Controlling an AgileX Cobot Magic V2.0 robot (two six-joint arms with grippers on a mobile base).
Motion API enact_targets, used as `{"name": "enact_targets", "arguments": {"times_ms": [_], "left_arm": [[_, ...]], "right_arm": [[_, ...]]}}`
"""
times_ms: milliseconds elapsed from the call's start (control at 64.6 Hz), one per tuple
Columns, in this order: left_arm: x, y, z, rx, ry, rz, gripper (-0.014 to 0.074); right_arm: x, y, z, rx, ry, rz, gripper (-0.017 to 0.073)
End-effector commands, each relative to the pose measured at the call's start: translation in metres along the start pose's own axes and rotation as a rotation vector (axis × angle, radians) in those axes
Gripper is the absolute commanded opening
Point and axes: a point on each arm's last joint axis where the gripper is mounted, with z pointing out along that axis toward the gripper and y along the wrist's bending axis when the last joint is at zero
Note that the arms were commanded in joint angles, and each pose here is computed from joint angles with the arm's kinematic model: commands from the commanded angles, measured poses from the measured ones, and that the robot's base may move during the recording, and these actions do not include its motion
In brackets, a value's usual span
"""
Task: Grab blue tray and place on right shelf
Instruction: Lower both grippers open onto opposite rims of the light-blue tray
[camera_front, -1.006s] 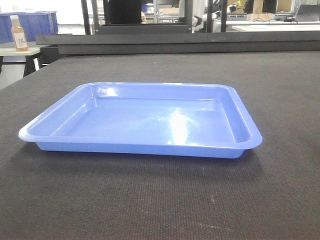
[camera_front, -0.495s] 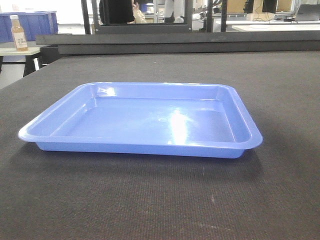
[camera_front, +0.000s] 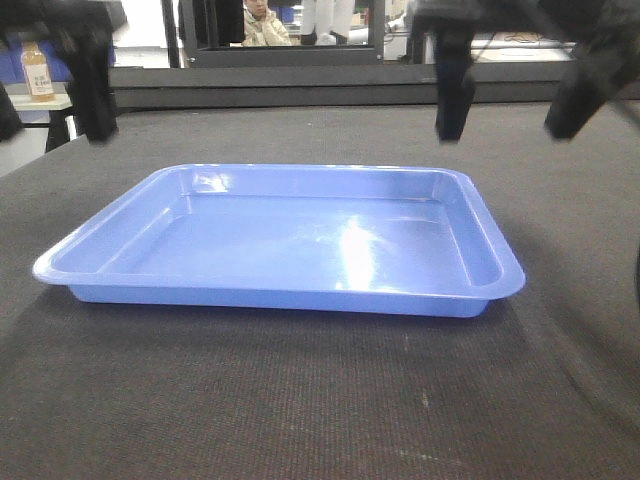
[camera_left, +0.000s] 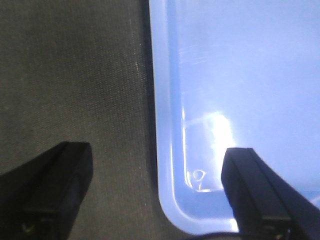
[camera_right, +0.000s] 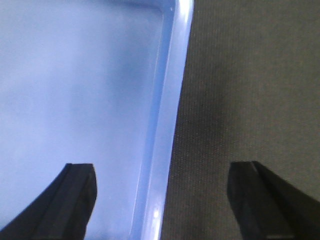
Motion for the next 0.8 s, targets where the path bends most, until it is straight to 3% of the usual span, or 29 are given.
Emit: {"name": "enact_targets", "arguments": {"times_ms": [0,603,696,789], "left_arm": [[-0.011,-0.002,-0.008,0.009,-0.067,-0.014,0.0433],[-0.020,-0.007,0.061,0.038,0.022,-0.046,0.0433],[-0.019,-0.007,0.067,0.040,0.039,-0.049,0.0431],[-0.019,-0.008,0.069,0.041,0.043,-0.050,0.0366]], "right_arm": [[-0.012,0.000,-0.006,-0.008,-0.057,0.011,0.0623],[-0.009,0.005,0.065,0.018,0.062,0.028,0.0619],[-0.008,0.006,0.067,0.021,0.068,0.027,0.0540],[-0.008,0.006,0.067,0.020,0.067,0.027,0.0358]]}}
